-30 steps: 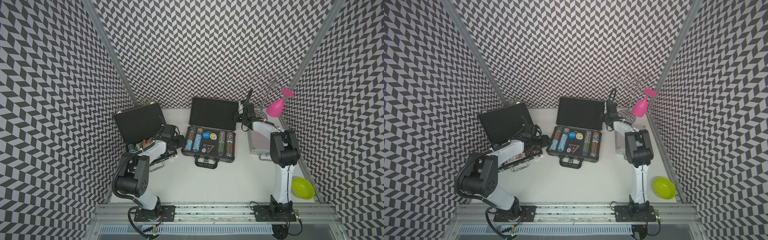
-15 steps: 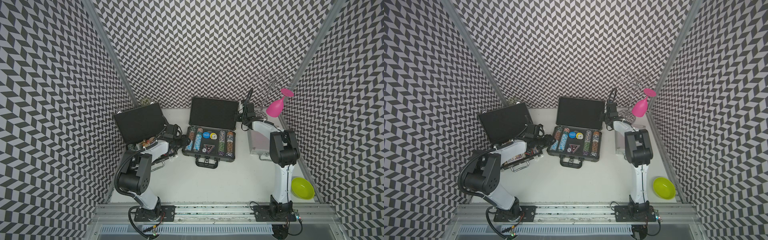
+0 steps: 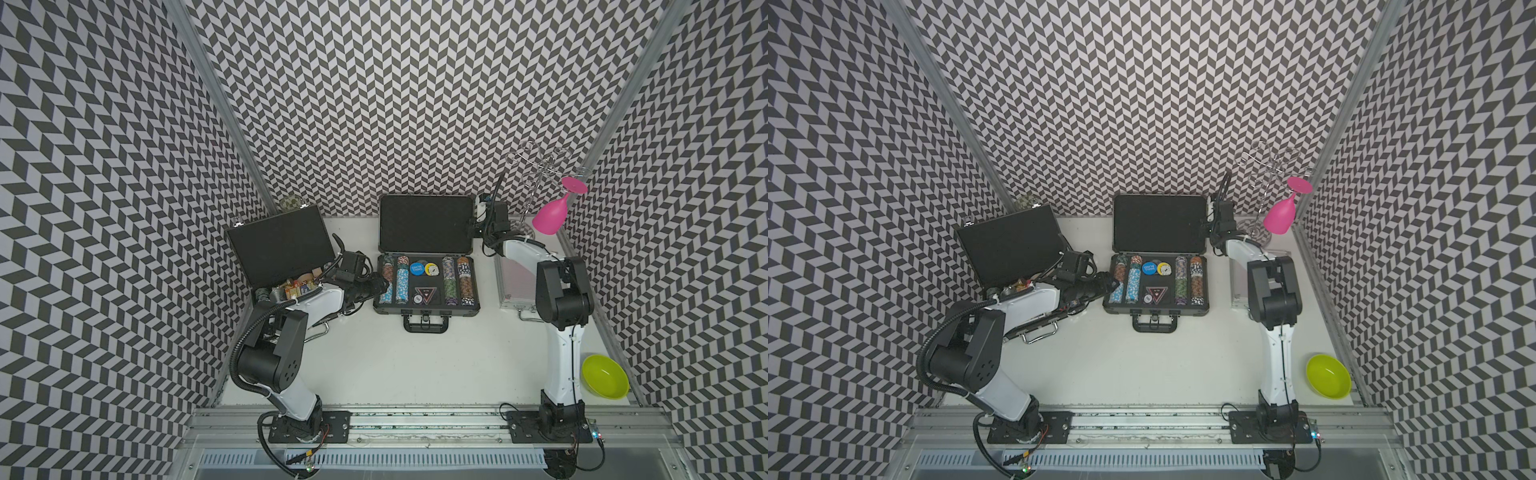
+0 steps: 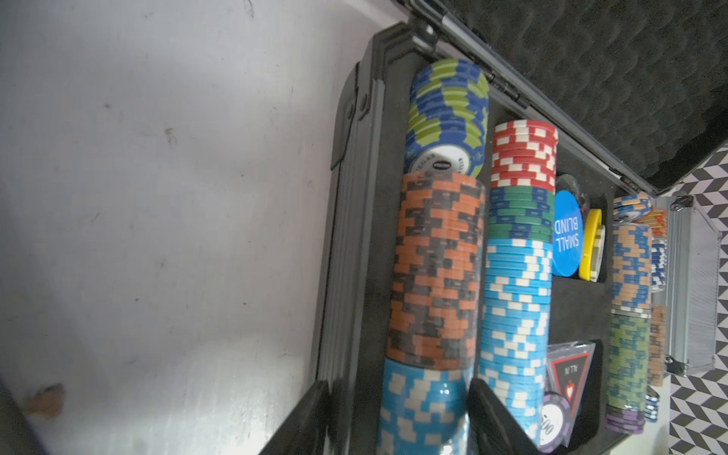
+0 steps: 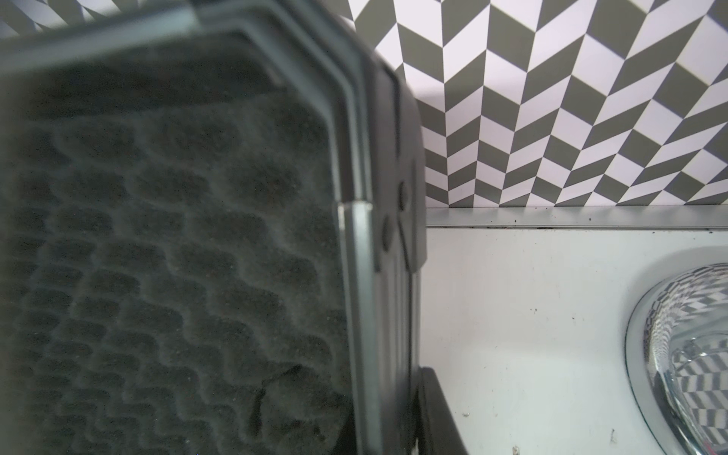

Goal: Close the poker set cases
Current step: Close the lid of the poker set case.

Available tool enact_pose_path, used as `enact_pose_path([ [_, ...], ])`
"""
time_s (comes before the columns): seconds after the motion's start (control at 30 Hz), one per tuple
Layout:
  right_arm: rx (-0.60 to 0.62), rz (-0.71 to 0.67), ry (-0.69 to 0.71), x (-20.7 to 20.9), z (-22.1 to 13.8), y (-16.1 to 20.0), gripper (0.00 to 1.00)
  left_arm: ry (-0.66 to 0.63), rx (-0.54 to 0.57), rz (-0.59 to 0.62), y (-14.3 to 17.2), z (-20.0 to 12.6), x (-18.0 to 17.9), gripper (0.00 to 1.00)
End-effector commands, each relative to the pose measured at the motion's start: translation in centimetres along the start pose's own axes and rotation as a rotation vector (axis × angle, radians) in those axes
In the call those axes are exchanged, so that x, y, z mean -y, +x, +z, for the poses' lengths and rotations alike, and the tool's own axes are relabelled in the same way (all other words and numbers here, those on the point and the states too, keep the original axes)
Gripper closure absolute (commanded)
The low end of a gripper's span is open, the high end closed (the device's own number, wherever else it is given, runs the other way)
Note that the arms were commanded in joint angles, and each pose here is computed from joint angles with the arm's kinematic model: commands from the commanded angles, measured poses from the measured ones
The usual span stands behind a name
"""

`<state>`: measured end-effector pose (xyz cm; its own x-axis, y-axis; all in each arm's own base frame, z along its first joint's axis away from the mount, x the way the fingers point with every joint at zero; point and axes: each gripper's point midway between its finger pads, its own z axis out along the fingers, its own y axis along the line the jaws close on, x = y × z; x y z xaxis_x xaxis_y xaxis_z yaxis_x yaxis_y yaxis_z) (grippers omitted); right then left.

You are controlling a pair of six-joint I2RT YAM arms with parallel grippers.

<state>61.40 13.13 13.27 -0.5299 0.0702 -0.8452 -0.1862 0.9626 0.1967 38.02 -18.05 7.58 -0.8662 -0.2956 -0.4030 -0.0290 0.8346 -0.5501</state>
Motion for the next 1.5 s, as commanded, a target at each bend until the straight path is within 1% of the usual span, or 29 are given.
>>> enact_pose_path([
  [0.0,0.116,-0.087,-0.201,-6.7,-2.4,-2.9,0.89,0.066,-0.095,0.016,2.2,0.3,2.4,0.39],
  [0.13,0.190,-0.117,-0.214,-7.6,-5.1,-3.5,0.88,0.001,-0.028,-0.033,-0.9,-0.6,0.2,0.35],
  [0.27,0.262,-0.176,-0.194,-8.3,-7.1,-3.3,0.87,-0.033,0.032,-0.052,-4.1,-0.8,-1.4,0.35],
  [0.37,0.288,-0.192,-0.182,-8.4,-8.1,-2.9,0.87,-0.026,0.052,-0.066,-5.8,0.0,-1.6,0.36],
  [0.43,0.296,-0.203,-0.170,-8.5,-8.6,-2.6,0.86,-0.006,0.037,-0.072,-6.4,1.0,-1.4,0.38],
  [0.5,0.295,-0.224,-0.165,-8.7,-9.1,-2.3,0.86,0.037,0.026,-0.076,-7.2,1.8,-0.7,0.41],
  [0.6,0.284,-0.248,-0.152,-8.9,-9.6,-1.7,0.86,0.088,0.041,-0.080,-8.1,2.1,0.3,0.42],
  [0.73,0.290,-0.263,-0.137,-9.1,-10.8,-0.8,0.85,0.085,0.036,-0.110,-8.8,2.7,-0.1,0.44],
  [0.87,0.279,-0.255,-0.122,-8.8,-11.5,0.1,0.84,0.085,0.032,-0.178,-9.1,3.1,-1.8,0.46],
  [1.0,0.274,-0.241,-0.114,-8.6,-12.1,1.2,0.82,0.123,0.029,-0.215,-9.4,3.2,-2.5,0.46],
  [1.2,0.254,-0.223,-0.091,-8.1,-12.8,2.4,0.78,0.141,0.021,-0.176,-9.8,3.2,-2.0,0.45],
  [1.33,0.244,-0.197,-0.077,-7.6,-13.5,3.1,0.72,0.142,0.019,-0.180,-9.8,3.3,-2.2,0.45],
  [1.47,0.215,-0.184,-0.061,-7.1,-13.7,4.1,0.69,0.146,0.021,-0.188,-10.0,3.5,-2.2,0.44],
])
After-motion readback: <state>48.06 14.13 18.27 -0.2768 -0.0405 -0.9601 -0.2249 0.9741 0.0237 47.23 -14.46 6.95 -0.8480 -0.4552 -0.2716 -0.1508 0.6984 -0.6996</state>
